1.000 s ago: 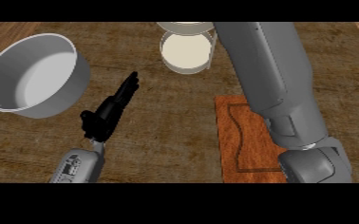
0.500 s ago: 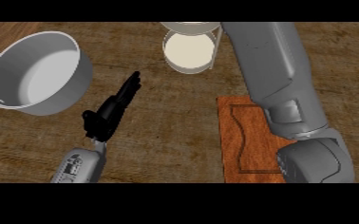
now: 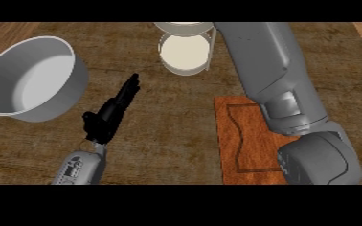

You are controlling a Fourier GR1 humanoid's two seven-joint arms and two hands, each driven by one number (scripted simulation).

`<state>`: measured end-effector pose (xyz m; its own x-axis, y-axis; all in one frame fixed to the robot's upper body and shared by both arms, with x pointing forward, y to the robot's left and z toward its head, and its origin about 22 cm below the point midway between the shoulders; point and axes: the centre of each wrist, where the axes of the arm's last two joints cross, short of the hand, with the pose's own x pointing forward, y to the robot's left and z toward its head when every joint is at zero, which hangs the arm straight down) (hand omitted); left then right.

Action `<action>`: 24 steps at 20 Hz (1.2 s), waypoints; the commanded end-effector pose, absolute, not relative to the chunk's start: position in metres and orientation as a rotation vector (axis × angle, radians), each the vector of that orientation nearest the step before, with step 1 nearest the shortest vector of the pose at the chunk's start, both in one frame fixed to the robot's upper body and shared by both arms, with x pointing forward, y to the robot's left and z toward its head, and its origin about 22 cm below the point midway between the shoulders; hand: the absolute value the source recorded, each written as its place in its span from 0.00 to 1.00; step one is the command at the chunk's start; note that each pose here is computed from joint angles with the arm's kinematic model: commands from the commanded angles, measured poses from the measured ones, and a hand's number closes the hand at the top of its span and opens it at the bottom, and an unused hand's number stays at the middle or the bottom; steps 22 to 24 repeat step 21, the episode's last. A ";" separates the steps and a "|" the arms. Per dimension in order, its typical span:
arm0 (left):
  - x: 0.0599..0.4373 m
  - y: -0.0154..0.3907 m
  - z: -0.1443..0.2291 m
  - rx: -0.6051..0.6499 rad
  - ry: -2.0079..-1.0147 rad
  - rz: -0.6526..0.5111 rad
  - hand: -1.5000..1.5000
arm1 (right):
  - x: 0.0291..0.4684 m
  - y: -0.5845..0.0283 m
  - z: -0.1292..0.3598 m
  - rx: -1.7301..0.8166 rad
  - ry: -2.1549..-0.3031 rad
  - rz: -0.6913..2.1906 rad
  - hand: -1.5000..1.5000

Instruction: Pick the croissant from the cutting board and place it in the tiered basket

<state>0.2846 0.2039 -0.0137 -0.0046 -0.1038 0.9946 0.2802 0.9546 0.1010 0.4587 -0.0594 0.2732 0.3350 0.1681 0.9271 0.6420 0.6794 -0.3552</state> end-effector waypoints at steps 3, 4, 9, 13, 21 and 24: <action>0.280 0.214 -0.020 -0.105 -1.534 -0.265 0.50 | 0.463 -0.061 0.269 -0.997 -1.232 -0.598 0.00; 0.279 0.220 -0.021 -0.074 -1.527 -0.245 0.50 | 0.465 -0.067 0.266 -1.028 -1.239 -0.621 0.00; 0.260 0.246 -0.029 -0.041 -1.500 -0.209 0.50 | 0.464 -0.083 0.283 -1.100 -1.319 -0.749 0.00; 0.253 0.253 -0.039 -0.029 -1.472 -0.152 0.50 | 0.456 -0.095 0.291 -1.106 -1.368 -0.808 0.00; 0.255 0.255 -0.035 -0.022 -1.480 -0.153 0.50 | 0.442 -0.106 0.272 -1.120 -1.338 -0.776 0.00; 0.255 0.255 -0.035 -0.022 -1.480 -0.153 0.50 | 0.442 -0.106 0.272 -1.120 -1.338 -0.776 0.00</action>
